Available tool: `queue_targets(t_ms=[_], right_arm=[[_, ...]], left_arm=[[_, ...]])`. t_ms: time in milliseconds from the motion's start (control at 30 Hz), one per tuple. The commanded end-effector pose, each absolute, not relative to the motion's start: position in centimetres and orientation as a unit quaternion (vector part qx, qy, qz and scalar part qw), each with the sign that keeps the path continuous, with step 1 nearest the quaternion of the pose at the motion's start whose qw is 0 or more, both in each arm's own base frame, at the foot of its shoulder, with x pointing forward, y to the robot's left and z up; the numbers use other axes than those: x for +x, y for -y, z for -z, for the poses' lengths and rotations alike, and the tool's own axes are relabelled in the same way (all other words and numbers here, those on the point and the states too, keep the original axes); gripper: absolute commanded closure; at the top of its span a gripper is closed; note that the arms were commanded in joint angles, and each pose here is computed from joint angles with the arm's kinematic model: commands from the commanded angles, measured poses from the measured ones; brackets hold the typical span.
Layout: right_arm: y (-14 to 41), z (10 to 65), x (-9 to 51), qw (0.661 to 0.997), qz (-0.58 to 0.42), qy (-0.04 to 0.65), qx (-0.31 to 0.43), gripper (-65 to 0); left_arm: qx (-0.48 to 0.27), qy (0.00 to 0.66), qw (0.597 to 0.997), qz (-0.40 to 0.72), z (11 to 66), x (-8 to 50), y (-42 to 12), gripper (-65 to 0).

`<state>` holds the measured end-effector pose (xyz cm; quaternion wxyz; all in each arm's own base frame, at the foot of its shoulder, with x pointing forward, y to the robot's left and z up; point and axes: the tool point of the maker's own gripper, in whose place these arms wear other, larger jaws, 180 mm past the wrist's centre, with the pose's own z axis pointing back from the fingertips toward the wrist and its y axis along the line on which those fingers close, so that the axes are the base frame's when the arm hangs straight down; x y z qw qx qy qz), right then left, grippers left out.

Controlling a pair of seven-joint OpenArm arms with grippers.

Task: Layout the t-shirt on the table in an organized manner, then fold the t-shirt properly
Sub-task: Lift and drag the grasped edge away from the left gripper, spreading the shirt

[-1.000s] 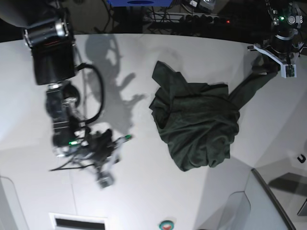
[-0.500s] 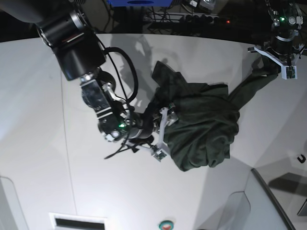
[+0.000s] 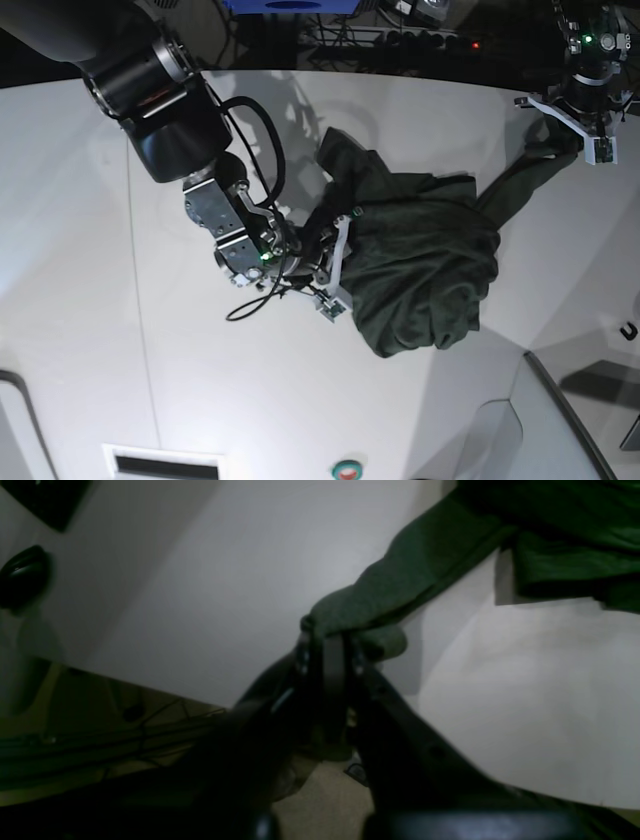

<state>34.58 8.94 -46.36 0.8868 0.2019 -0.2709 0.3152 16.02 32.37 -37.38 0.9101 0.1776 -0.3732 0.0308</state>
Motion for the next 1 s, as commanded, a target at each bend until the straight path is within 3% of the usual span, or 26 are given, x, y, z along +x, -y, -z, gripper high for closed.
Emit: queue_targets(t_ms=[0, 133, 300, 433, 767, 967], right_arm=[[-10.0, 44.3, 36.3, 0.876, -0.313, 0.3, 0.211, -13.7], [-10.0, 44.5, 36.0, 0.877, -0.316, 0.294, 0.211, 0.0], [-9.7, 42.8, 36.6, 0.872, -0.325, 0.304, 0.202, -0.2], [-5.5, 40.0, 39.3, 0.879, -0.288, 0.338, 0.175, -0.2], [11.7, 34.6, 45.0, 0.903, -0.116, 0.404, 0.085, -0.2], [21.3, 32.5, 45.6, 0.895, 0.024, 0.442, 0.063, -0.2]], left_arm=[[0.186, 0.387, 0.903, -0.026, 36.4, 16.4, -32.8, 0.0], [0.187, 0.387, 0.902, -0.027, 36.4, 16.4, -32.8, 0.0], [0.189, 0.388, 0.902, -0.028, 36.3, 16.4, -33.0, 0.0], [0.189, 0.388, 0.902, -0.028, 36.3, 16.4, -32.9, 0.0], [0.189, 0.39, 0.901, -0.027, 36.2, 16.4, -32.9, 0.0], [0.19, 0.39, 0.901, -0.026, 36.2, 16.5, -33.1, 0.0]])
